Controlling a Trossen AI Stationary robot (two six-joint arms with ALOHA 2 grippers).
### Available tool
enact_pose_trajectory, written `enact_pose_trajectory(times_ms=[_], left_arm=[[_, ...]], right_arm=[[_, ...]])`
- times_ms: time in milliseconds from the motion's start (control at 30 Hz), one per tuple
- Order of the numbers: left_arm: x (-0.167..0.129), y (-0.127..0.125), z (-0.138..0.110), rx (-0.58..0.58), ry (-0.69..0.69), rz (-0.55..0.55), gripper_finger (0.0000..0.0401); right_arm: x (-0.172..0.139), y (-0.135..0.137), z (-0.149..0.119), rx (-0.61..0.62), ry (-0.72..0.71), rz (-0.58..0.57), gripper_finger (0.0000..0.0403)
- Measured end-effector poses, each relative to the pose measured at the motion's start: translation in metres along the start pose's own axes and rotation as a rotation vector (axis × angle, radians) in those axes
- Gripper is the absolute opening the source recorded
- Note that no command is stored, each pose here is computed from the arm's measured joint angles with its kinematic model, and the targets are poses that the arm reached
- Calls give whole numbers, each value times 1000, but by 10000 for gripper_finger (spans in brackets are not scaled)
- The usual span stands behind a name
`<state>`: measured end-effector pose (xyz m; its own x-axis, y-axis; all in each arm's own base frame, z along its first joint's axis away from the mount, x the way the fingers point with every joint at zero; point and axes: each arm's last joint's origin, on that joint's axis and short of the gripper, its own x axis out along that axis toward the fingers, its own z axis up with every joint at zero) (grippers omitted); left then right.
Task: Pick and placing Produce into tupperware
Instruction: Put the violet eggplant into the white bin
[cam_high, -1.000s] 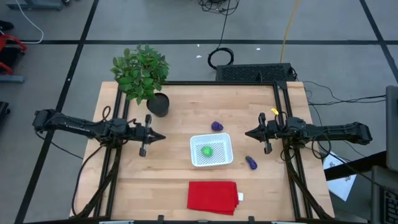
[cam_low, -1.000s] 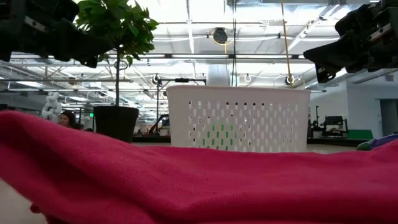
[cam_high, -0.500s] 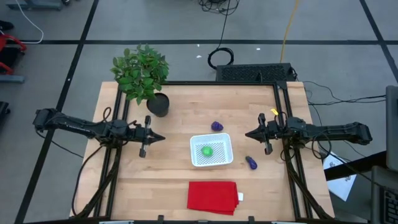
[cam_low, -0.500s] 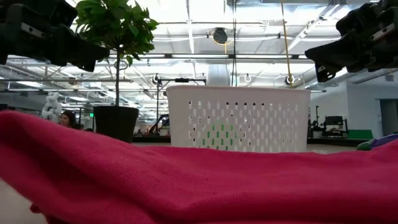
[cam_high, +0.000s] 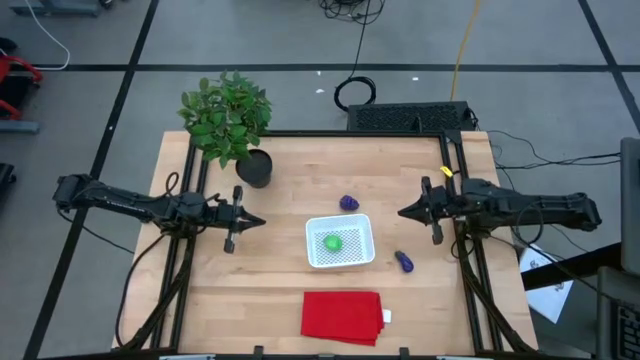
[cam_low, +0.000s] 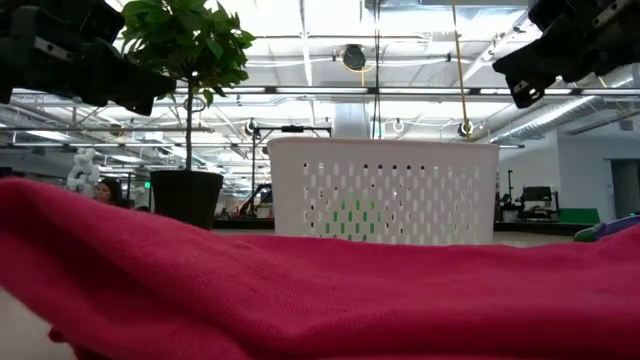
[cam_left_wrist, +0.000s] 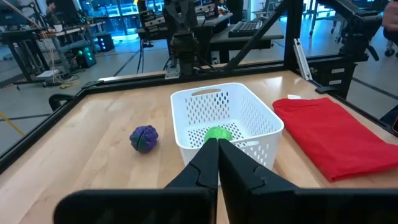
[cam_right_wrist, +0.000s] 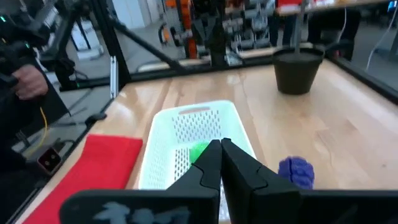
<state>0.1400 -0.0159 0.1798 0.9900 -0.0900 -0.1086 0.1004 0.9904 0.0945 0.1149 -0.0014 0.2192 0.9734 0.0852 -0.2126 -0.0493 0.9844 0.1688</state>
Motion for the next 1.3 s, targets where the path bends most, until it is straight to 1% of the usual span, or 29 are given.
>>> enact_pose_trajectory(times_ms=[167,300,400,500,633,700,800,967,1300], left_arm=[[0,0,1,0,-7,1,10],[0,0,1,0,-6,0,2],[0,0,1,0,-6,1,8],[0,0,1,0,-6,1,19],[0,0,1,-6,-7,0,25],[0,0,1,-17,-8,0,23],[0,0,1,-14,-8,0,15],[0,0,1,18,-8,1,2],[0,0,1,17,-8,1,25]], right_arm=[[1,3,15,19,129,-12,0],[6,9,25,35,231,11,0],[12,15,32,21,264,1,0],[18,21,37,5,313,26,0],[24,30,44,30,390,52,0],[26,35,48,42,421,41,0],[27,41,49,65,480,49,0],[30,51,49,156,539,55,0],[34,70,30,297,727,32,0]])
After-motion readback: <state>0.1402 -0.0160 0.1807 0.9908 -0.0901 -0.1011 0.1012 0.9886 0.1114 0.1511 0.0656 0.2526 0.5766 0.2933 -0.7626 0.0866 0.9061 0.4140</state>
